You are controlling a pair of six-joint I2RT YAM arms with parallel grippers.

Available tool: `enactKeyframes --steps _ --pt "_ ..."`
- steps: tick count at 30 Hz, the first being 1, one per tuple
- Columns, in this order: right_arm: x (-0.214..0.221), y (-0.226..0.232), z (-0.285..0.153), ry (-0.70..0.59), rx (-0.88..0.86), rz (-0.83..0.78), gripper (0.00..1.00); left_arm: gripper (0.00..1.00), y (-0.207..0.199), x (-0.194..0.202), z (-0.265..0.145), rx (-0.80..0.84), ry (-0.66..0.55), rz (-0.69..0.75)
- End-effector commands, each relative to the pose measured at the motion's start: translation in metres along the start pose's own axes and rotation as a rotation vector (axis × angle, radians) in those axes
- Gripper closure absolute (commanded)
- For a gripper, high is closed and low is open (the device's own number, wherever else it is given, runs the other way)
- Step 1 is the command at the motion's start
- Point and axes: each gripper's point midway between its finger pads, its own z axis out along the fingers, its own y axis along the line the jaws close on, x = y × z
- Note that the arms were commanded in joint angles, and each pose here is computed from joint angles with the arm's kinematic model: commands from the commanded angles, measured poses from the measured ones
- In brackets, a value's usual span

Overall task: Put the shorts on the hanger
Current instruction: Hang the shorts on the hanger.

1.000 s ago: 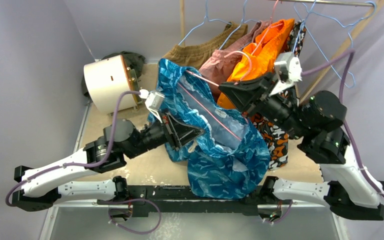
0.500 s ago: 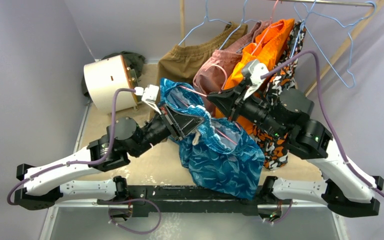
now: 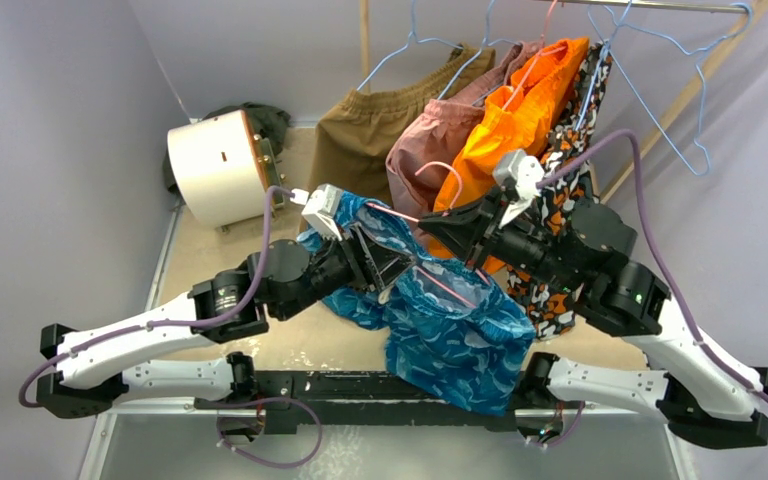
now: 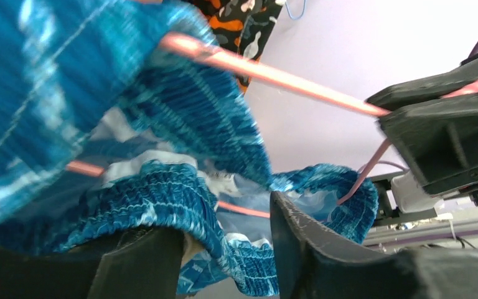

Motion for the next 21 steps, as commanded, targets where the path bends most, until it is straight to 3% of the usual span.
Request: enactKeyframes --steps 1,6,11,18,21 --pt "-0.06 0.02 -0.024 -0.232 -0.091 0.036 1.0 0.48 -0.007 0.007 -0.011 0.05 0.053 0.004" --pt "-0.068 0.018 -0.034 -0.245 -0.08 0.03 1.0 0.35 -0.005 0.014 -0.036 0.114 0.113 0.072" --pt "-0.072 0.017 -0.041 -0.244 -0.075 0.013 1.0 0.29 -0.01 -0.014 -0.076 0.161 0.057 0.149" --pt "-0.071 0.022 -0.044 -0.212 -0.102 -0.015 1.0 0.28 -0.024 -0.077 -0.125 0.205 -0.125 0.303" --pt "-0.089 0.046 -0.044 -0.194 -0.222 -0.052 1.0 0.3 -0.036 -0.114 -0.142 0.2 -0.241 0.38"
